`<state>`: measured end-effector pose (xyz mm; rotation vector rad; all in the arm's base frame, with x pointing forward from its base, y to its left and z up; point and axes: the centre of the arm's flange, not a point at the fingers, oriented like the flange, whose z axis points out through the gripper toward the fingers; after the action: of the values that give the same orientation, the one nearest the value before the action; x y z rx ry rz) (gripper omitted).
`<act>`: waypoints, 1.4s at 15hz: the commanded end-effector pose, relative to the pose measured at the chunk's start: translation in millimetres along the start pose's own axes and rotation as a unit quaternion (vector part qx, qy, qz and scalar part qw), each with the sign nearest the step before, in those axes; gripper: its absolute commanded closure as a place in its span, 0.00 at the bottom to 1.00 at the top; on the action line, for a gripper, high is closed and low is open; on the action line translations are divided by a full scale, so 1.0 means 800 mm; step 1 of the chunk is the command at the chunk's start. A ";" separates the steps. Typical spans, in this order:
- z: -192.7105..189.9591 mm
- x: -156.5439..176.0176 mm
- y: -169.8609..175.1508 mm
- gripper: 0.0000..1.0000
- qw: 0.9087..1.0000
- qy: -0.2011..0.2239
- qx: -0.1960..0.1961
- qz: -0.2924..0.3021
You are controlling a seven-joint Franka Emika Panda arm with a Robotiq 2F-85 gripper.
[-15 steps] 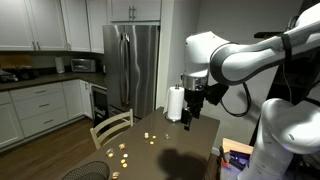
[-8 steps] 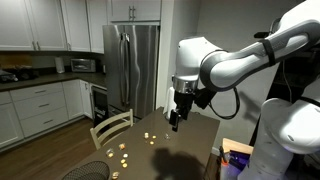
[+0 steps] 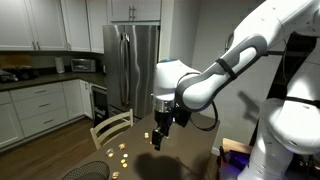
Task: Put one packet in the basket
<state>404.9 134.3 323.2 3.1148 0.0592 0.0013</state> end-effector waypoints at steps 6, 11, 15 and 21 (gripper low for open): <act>0.066 0.126 -0.038 0.00 0.992 -0.043 0.039 -0.115; 0.108 0.165 -0.050 0.00 0.984 -0.067 0.069 -0.147; 0.143 0.182 -0.055 0.00 0.981 -0.074 0.075 -0.164; 0.179 0.195 -0.055 0.00 0.980 -0.062 0.063 -0.176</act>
<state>547.2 181.7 189.3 3.1862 0.5720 -0.2480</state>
